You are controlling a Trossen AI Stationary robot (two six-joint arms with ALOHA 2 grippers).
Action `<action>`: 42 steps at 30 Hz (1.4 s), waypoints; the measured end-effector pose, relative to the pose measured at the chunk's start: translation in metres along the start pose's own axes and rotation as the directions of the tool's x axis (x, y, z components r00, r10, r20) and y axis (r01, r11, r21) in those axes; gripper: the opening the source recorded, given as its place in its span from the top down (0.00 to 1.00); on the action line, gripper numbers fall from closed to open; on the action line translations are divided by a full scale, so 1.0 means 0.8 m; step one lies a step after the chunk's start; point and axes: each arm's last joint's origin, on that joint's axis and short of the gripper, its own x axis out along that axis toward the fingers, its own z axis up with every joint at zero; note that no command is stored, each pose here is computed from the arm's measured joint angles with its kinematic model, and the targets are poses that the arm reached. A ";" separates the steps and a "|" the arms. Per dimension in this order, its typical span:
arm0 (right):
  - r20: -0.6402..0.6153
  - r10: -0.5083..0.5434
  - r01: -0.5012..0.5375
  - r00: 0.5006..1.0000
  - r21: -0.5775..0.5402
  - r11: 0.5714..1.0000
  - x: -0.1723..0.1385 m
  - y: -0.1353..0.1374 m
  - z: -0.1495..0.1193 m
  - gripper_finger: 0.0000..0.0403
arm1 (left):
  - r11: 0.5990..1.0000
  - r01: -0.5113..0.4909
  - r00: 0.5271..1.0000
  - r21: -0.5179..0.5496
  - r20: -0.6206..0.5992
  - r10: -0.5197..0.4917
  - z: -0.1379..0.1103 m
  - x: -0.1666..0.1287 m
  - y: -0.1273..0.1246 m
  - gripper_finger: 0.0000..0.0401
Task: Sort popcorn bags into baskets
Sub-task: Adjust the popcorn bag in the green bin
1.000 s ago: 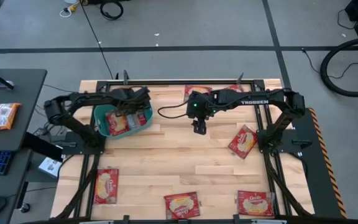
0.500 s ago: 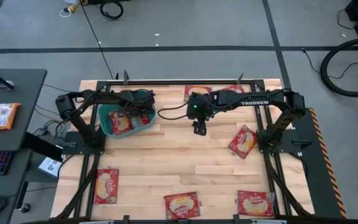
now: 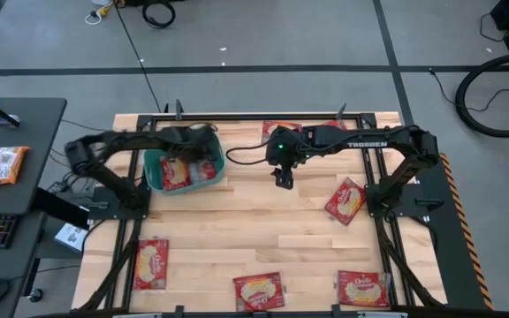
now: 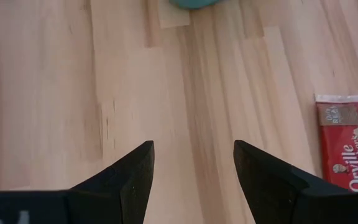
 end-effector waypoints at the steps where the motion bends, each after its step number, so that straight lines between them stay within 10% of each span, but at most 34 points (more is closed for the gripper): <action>1: 0.007 0.000 0.000 1.000 -0.007 1.000 -0.001 0.000 0.001 0.44 | 0.999 0.042 0.999 -0.007 0.022 -0.042 0.004 -0.013 0.002 0.99; 13: 0.126 0.010 -0.006 0.992 -0.026 1.000 -0.004 0.004 0.015 0.44 | 0.944 0.324 0.929 -0.060 0.208 -0.305 0.005 -0.129 0.050 0.97; 30: 0.097 0.013 -0.014 0.995 0.002 1.000 -0.004 0.005 0.011 0.44 | 0.962 0.084 0.996 -0.258 0.063 -0.070 -0.030 -0.046 0.012 0.50; 42: 0.069 0.014 -0.014 0.998 0.004 1.000 -0.004 0.005 0.008 0.44 | 0.986 -0.010 0.998 -0.166 -0.065 -0.001 -0.042 0.022 -0.016 0.48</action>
